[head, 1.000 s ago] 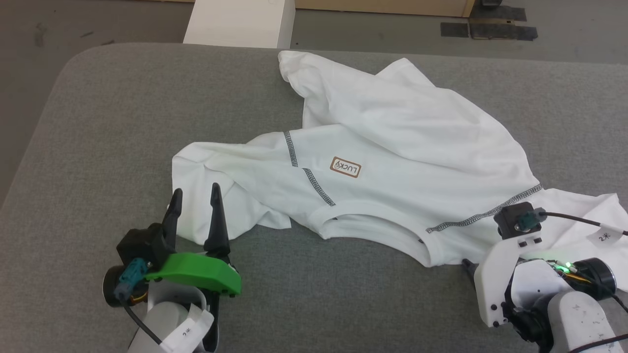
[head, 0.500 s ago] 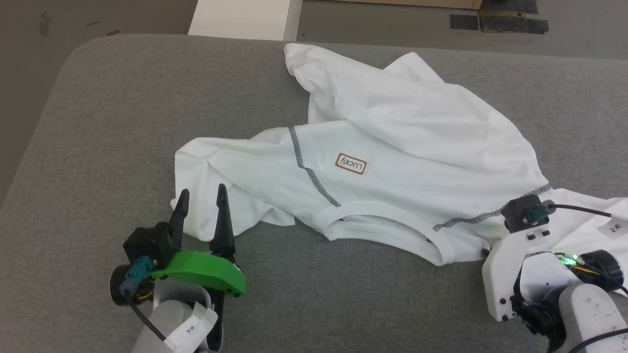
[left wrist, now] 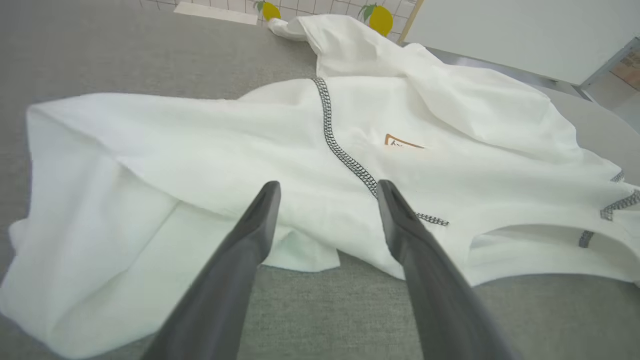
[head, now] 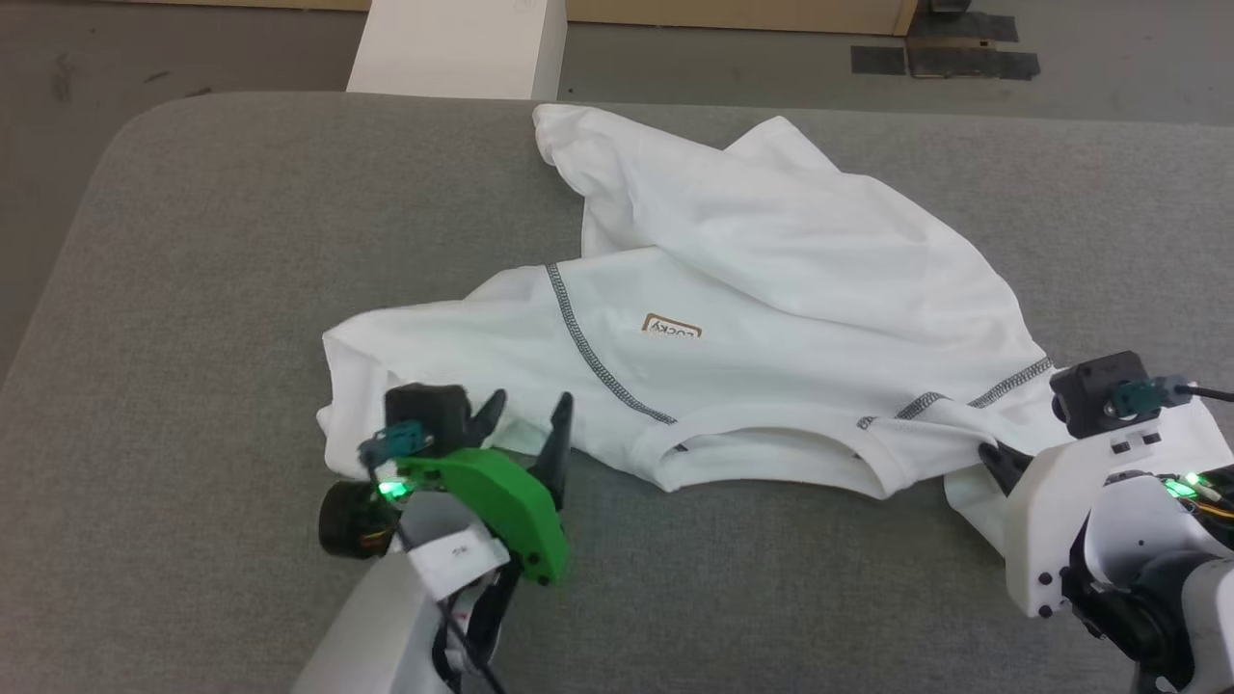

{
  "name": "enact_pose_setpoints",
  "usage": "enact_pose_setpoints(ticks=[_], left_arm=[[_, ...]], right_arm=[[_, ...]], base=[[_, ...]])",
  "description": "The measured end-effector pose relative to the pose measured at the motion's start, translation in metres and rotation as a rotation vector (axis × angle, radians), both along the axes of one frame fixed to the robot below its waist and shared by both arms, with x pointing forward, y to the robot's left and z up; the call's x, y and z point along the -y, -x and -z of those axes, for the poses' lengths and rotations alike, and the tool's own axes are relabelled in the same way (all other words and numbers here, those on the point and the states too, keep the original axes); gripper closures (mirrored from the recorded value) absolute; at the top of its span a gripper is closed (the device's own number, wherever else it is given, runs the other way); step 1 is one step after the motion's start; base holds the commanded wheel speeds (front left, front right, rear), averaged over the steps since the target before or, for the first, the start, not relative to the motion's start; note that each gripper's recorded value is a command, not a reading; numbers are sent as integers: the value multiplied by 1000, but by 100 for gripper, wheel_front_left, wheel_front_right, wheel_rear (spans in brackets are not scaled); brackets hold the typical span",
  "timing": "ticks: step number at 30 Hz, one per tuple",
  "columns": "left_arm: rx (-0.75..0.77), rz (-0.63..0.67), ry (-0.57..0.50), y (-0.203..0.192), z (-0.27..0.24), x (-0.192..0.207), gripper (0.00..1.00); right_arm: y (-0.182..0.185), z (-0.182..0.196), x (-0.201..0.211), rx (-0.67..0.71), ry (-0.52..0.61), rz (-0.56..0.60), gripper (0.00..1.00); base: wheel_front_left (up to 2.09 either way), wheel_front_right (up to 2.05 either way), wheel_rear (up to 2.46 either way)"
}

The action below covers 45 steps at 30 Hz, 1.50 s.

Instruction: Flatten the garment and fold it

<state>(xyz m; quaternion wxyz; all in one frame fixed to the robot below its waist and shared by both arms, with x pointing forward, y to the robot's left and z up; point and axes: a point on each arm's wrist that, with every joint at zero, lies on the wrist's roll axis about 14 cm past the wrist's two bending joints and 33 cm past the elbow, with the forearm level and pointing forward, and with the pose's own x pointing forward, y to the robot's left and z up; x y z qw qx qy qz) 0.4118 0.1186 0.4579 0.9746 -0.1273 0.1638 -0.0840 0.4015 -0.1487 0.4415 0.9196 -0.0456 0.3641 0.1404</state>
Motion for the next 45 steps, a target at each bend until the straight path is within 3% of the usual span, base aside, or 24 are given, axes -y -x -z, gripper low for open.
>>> enact_pose_setpoints(ticks=[10,27,28,29,30,38,45], left_arm=[[-328,221,-160,15,40,42,0],[-459,334,-224,15,66,64,0],[-473,336,-229,15,69,65,44],[-486,339,-234,15,71,65,79],[-492,341,-235,15,72,65,100],[-484,351,-180,11,67,70,100],[-348,274,-8,0,29,67,100]], right_arm=[[10,-11,24,9,12,65,100],[15,2,28,-36,15,78,100],[16,2,28,-38,16,79,100],[16,3,29,-40,16,79,100],[17,3,29,-41,16,80,100],[17,4,31,-39,14,89,100],[14,-9,28,14,-5,91,100]], base=[[0,0,0],[0,0,0],[0,0,0],[0,0,0],[0,0,0],[0,0,0],[0,0,0]])
